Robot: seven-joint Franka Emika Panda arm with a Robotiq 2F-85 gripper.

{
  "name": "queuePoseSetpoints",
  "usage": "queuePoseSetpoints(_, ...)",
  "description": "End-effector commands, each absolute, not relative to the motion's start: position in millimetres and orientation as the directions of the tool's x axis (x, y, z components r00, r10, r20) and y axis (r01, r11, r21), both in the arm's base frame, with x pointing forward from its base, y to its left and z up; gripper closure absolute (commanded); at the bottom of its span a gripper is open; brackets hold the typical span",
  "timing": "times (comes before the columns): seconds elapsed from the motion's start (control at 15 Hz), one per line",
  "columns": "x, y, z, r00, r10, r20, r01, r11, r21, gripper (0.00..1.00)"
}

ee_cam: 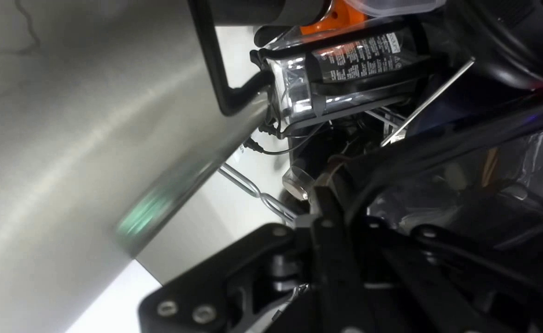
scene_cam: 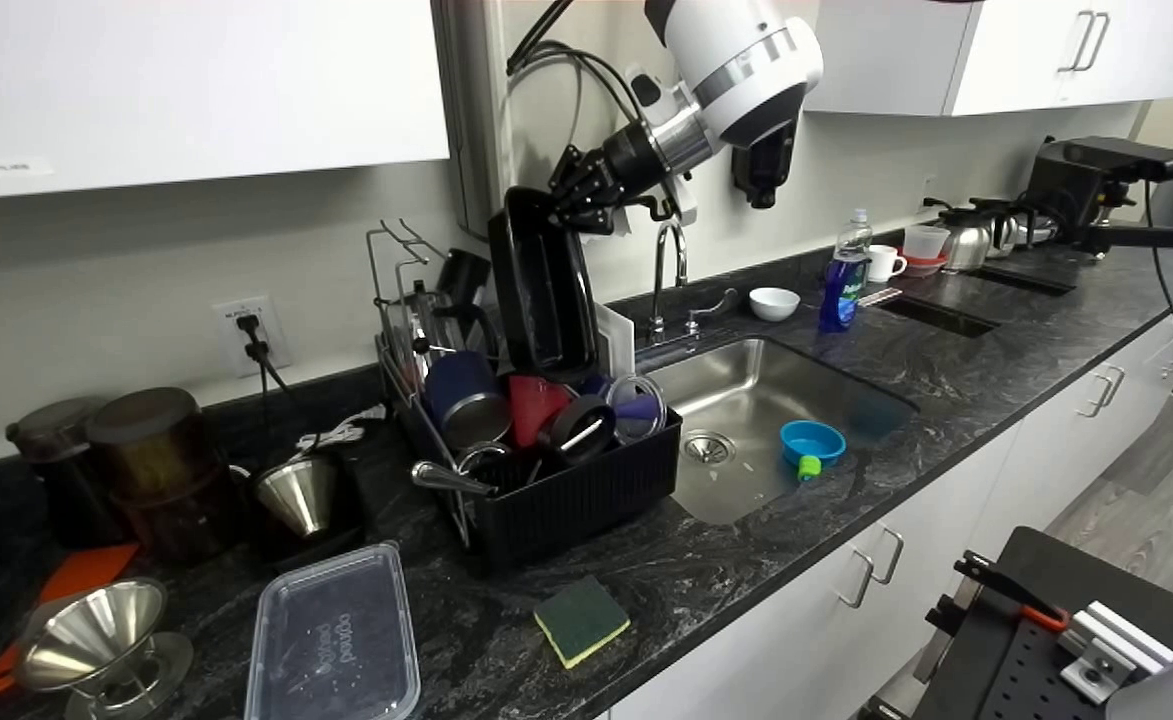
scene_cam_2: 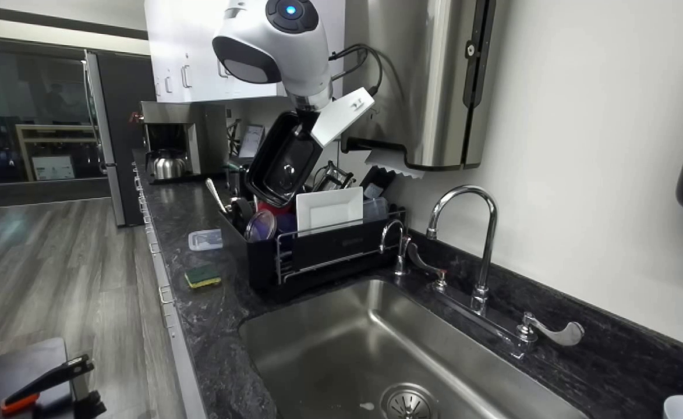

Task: Put the black box in the sink on the dish rack

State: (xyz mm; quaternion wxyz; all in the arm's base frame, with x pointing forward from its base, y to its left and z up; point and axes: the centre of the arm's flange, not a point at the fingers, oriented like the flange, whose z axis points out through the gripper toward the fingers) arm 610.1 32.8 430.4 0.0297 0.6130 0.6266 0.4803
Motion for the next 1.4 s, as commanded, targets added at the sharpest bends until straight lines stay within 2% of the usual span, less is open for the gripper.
queuePoseSetpoints(0.0,606.2,19.8,392.0,-0.257,0.813,0.523,0.715,-0.204,0.668,0.99)
queuePoseSetpoints(1.2,615.7,0.9,374.8,-0.232,0.825,0.516,0.731,-0.203,0.652,0.99)
queuePoseSetpoints(1.27,615.6,1.2,374.6,-0.232,0.824,0.517,0.732,-0.202,0.651,0.97)
queuePoseSetpoints(1.33,615.4,1.5,374.5,-0.232,0.824,0.516,0.733,-0.201,0.650,0.71)
